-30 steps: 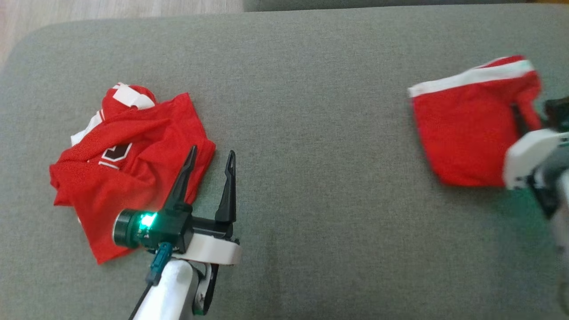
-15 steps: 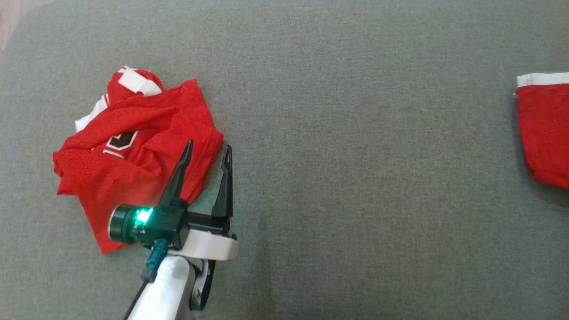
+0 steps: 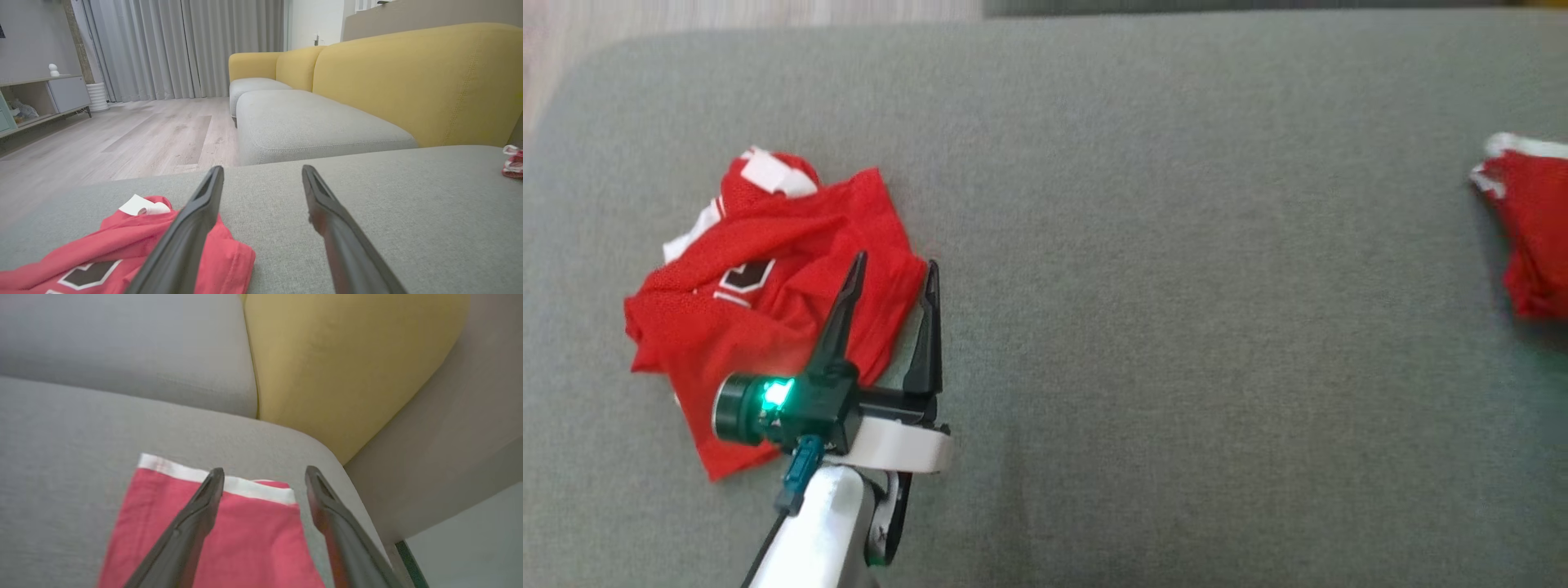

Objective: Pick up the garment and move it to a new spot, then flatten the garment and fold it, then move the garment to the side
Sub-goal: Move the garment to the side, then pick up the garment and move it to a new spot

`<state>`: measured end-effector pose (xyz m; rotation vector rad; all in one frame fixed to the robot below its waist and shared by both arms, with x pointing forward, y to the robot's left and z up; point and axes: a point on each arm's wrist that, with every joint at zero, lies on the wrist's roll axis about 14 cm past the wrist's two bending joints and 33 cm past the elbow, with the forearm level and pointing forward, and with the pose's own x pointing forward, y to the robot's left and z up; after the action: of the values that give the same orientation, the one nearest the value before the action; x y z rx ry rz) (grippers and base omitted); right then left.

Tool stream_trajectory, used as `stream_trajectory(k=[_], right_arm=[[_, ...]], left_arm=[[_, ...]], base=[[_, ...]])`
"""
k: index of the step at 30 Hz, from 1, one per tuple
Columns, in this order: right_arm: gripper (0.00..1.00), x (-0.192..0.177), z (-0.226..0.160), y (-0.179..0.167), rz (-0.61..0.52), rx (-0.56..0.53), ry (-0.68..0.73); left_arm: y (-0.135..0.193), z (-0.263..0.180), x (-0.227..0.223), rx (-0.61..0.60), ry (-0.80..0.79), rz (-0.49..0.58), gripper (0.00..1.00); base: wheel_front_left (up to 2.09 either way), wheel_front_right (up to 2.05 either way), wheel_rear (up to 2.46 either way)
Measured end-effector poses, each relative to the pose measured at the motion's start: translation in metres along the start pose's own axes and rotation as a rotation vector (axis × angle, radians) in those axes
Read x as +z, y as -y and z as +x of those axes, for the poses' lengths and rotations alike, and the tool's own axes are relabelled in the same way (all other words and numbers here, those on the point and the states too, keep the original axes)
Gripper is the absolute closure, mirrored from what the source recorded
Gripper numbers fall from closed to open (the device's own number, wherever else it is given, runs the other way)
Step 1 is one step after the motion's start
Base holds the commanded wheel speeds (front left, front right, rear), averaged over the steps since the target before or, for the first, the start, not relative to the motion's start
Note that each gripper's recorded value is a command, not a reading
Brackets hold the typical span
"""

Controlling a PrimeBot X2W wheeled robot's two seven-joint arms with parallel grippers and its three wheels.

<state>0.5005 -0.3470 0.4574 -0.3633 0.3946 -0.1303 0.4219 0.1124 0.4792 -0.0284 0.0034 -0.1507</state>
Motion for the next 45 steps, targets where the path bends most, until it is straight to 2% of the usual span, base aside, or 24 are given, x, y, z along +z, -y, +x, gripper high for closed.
stream_trajectory(k=[5,9,15,19,27,31,45], right_arm=[[0.0,0.062,-0.019,-0.029,0.098,0.039,0.213],[0.0,0.116,-0.051,-0.047,0.21,0.067,0.409],[0.0,0.143,-0.109,-0.078,0.374,0.128,0.565],[0.0,0.127,-0.139,-0.094,0.447,0.148,0.58],[0.0,0.033,-0.169,-0.122,0.499,0.172,0.426],[0.0,0.005,-0.18,-0.124,0.536,0.161,0.373],[0.0,0.013,-0.183,-0.134,0.532,0.196,0.401]], left_arm=[[0.002,-0.007,0.019,0.001,0.048,0.0,0.0],[0.003,-0.022,0.027,0.008,0.069,-0.003,0.0],[0.004,-0.044,0.04,0.016,0.104,-0.002,0.0],[0.005,-0.054,0.043,0.02,0.118,-0.003,0.0],[0.004,-0.07,0.026,0.034,0.071,-0.009,0.0],[0.006,-0.075,0.02,0.036,0.055,-0.011,0.0],[0.001,-0.072,0.025,0.052,0.069,-0.01,0.0]], base=[[0.0,0.0,0.0],[0.0,0.0,0.0],[0.0,0.0,0.0],[0.0,0.0,0.0],[0.0,0.0,0.0],[0.0,0.0,0.0],[0.0,0.0,0.0]])
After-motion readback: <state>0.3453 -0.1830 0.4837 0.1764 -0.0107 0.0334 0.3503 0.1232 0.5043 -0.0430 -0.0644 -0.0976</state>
